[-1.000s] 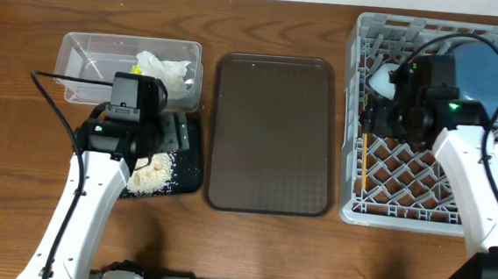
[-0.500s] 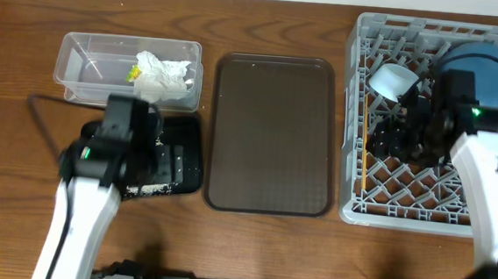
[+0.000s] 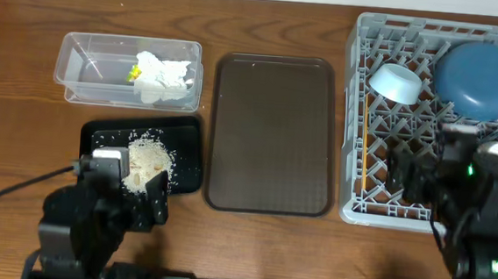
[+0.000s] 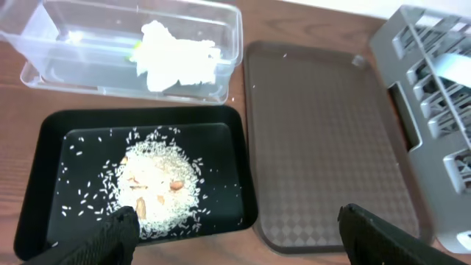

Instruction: Sort waste into correct bins and load items into the dishwasher rack

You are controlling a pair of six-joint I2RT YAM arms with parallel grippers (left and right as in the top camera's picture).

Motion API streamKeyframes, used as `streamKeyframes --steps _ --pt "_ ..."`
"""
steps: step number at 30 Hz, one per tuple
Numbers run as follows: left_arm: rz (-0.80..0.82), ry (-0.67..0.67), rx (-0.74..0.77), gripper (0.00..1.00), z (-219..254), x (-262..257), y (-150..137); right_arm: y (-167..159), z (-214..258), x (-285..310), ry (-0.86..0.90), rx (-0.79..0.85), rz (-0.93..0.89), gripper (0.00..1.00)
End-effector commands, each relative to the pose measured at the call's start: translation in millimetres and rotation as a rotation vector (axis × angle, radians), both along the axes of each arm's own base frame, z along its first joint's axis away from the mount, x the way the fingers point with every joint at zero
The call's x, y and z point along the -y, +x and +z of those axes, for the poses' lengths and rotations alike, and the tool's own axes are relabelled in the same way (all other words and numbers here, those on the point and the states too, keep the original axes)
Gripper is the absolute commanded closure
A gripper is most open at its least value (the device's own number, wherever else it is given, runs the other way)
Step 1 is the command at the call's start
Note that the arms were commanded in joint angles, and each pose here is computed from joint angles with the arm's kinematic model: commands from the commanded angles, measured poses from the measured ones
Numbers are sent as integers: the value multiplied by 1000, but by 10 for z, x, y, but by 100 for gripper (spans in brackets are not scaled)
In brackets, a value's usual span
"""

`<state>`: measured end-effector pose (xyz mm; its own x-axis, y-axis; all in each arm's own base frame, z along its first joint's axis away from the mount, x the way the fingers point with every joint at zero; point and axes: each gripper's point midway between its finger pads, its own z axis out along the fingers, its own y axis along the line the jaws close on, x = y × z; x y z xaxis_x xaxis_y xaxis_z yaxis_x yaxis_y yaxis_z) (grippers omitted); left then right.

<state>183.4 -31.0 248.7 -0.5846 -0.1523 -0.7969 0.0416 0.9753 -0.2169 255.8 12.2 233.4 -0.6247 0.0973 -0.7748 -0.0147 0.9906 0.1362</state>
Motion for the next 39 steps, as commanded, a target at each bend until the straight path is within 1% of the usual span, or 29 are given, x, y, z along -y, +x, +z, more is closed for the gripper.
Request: streamKeyframes --steps 1,2,14,26,31,33,35,39 --pt "8 14 2 10 -28 -28 -14 -88 0 26 -2 9 -25 1" --pt "8 14 0 2 -33 -28 -12 -113 5 25 -2 10 -24 1" --pt "8 14 0 2 -31 -28 -12 -302 -177 19 0 -90 -24 1" --pt "9 14 0 1 -33 -29 -12 -324 -181 14 0 -92 -22 1" --pt "8 14 0 1 -31 -28 -12 -379 -113 50 -20 -42 -37 1" --pt "9 14 0 1 -33 -29 -12 -386 -88 50 -20 6 -37 1" --pt "9 14 0 1 -31 -29 -12 -363 -76 43 -20 74 -35 1" --pt "9 14 0 1 -33 -29 -12 -288 -32 -20 -18 282 -8 1"
